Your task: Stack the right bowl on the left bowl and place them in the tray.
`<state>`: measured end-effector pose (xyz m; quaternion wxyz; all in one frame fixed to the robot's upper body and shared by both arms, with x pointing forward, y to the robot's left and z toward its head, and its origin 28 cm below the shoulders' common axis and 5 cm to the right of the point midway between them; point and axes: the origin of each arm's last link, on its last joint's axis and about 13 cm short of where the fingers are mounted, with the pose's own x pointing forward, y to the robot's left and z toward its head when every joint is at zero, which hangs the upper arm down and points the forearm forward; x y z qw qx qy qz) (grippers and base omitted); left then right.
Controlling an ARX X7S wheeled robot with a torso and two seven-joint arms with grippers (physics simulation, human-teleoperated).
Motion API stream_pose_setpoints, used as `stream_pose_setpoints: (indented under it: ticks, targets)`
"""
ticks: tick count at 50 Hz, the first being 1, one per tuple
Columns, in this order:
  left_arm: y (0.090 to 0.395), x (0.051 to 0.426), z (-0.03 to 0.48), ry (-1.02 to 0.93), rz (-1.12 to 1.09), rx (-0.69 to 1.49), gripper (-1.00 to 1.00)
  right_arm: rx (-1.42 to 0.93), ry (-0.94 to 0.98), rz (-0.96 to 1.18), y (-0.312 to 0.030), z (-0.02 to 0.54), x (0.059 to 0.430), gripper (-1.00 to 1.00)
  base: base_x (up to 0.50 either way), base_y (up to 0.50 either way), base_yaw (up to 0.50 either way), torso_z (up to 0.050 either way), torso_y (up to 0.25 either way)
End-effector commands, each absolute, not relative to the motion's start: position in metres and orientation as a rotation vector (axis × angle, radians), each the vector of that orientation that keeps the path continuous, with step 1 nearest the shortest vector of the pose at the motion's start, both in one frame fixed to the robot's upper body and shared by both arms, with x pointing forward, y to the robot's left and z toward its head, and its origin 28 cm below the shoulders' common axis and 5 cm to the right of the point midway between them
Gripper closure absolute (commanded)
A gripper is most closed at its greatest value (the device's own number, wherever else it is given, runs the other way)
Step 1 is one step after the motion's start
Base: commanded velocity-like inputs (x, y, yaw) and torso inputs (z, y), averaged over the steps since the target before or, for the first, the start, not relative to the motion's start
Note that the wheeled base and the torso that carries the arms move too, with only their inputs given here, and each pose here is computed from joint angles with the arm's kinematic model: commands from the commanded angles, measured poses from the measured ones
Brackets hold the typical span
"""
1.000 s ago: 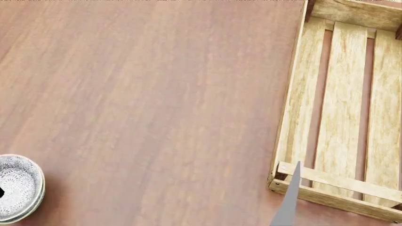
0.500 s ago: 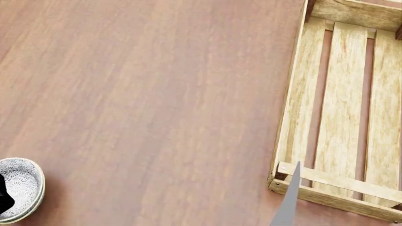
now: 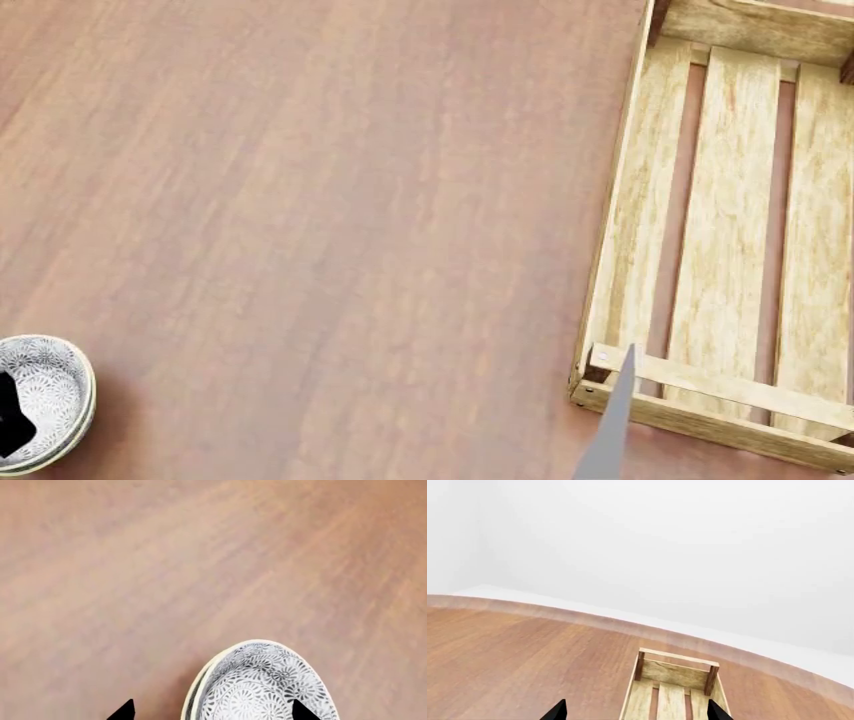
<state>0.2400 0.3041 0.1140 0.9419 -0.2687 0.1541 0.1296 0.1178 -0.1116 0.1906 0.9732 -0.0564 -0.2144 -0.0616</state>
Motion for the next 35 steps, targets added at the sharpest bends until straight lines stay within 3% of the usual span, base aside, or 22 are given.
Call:
stream_pose_setpoints:
  ticks: [1,35]
  targets:
    - [0.307,0.243,0.107,0.283,0.262,-0.649,-1.0,-0.085,-0.469,-0.11,-0.108,0.194,0.12,-1.0,0.0,0.0,0.0,0.0,0.0]
    - [0.305,0.257,0.09,0.307,0.217,-0.757,-1.0,-0.086,-0.469,-0.112,-0.108,0.194,0.12,-1.0,0.0,0.0,0.0,0.0,0.0]
